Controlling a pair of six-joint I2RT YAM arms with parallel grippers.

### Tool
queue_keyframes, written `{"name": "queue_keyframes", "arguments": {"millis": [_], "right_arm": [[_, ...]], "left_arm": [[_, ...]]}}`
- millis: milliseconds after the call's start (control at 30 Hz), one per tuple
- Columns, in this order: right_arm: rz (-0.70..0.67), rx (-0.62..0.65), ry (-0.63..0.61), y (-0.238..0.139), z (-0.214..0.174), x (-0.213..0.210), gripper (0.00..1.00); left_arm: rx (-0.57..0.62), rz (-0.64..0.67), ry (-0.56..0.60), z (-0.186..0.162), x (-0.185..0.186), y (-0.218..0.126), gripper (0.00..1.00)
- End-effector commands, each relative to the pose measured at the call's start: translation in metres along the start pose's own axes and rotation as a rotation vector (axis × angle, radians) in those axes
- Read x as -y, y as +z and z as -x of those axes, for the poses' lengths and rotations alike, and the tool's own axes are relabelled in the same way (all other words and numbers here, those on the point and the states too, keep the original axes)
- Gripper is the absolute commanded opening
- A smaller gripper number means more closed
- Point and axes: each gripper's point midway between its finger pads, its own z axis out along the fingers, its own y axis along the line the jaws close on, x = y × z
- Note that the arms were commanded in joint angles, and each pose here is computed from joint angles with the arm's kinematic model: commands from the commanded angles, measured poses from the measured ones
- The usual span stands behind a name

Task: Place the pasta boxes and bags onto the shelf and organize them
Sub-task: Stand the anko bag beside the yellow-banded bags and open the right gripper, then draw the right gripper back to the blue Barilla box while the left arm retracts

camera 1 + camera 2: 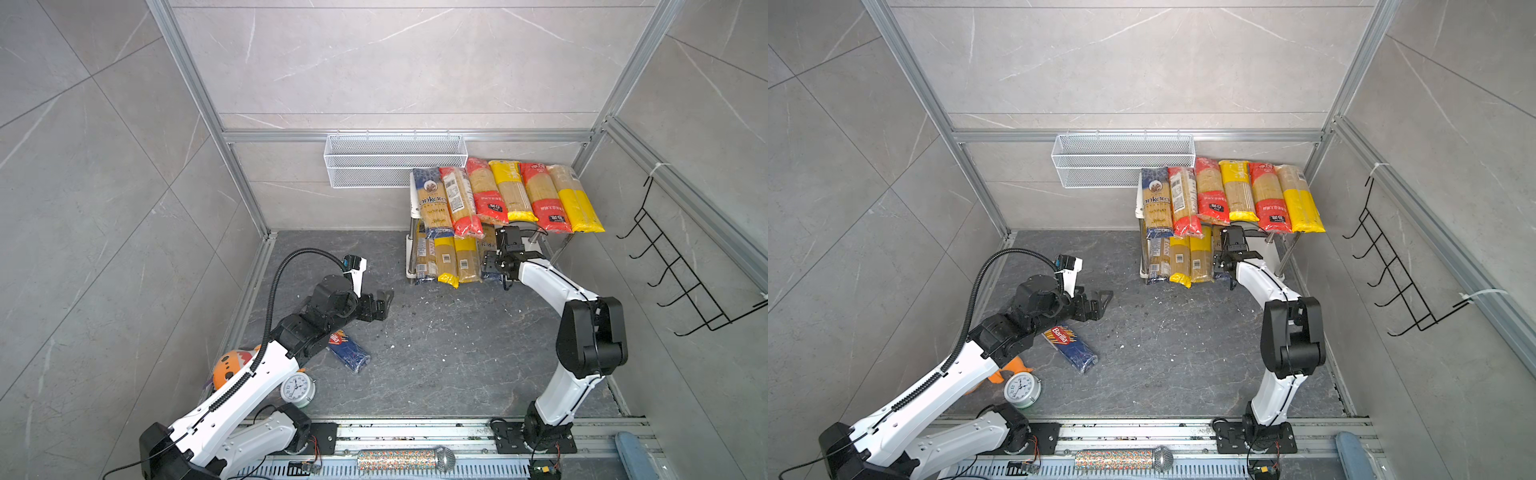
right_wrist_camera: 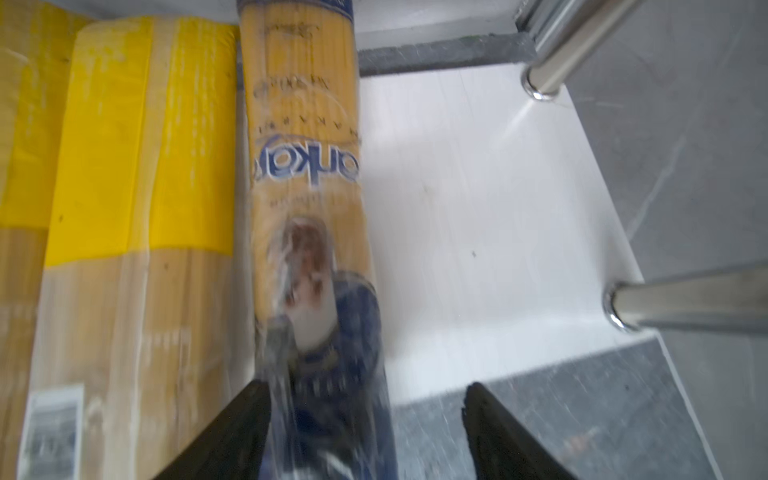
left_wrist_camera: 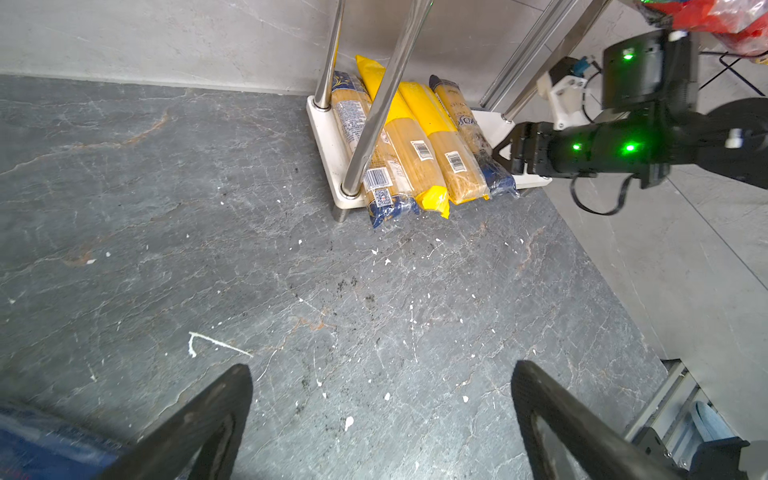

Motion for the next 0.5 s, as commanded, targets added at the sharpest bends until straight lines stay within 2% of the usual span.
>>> {"name": "queue_keyframes", "arguments": {"millis": [0, 300, 467], "right_arm": [[0.03, -0.047, 0.027, -0.026, -0.023, 0.004, 0.77], [0.206, -0.114, 0.053, -0.078, -0.073, -0.012, 0.78], [0.231, -0.127, -0.015, -0.106, -0.1, -0.042, 0.78]], "left_arm": [[-0.013, 0.02, -0.028, -0.006, -0.005, -0.008, 1.0], [-0.036, -0.027, -0.089, -0.029, -0.005, -0.035, 1.0], [-0.068, -0.112, -0.124, -0.045, 0.005, -0.053, 1.0]]}}
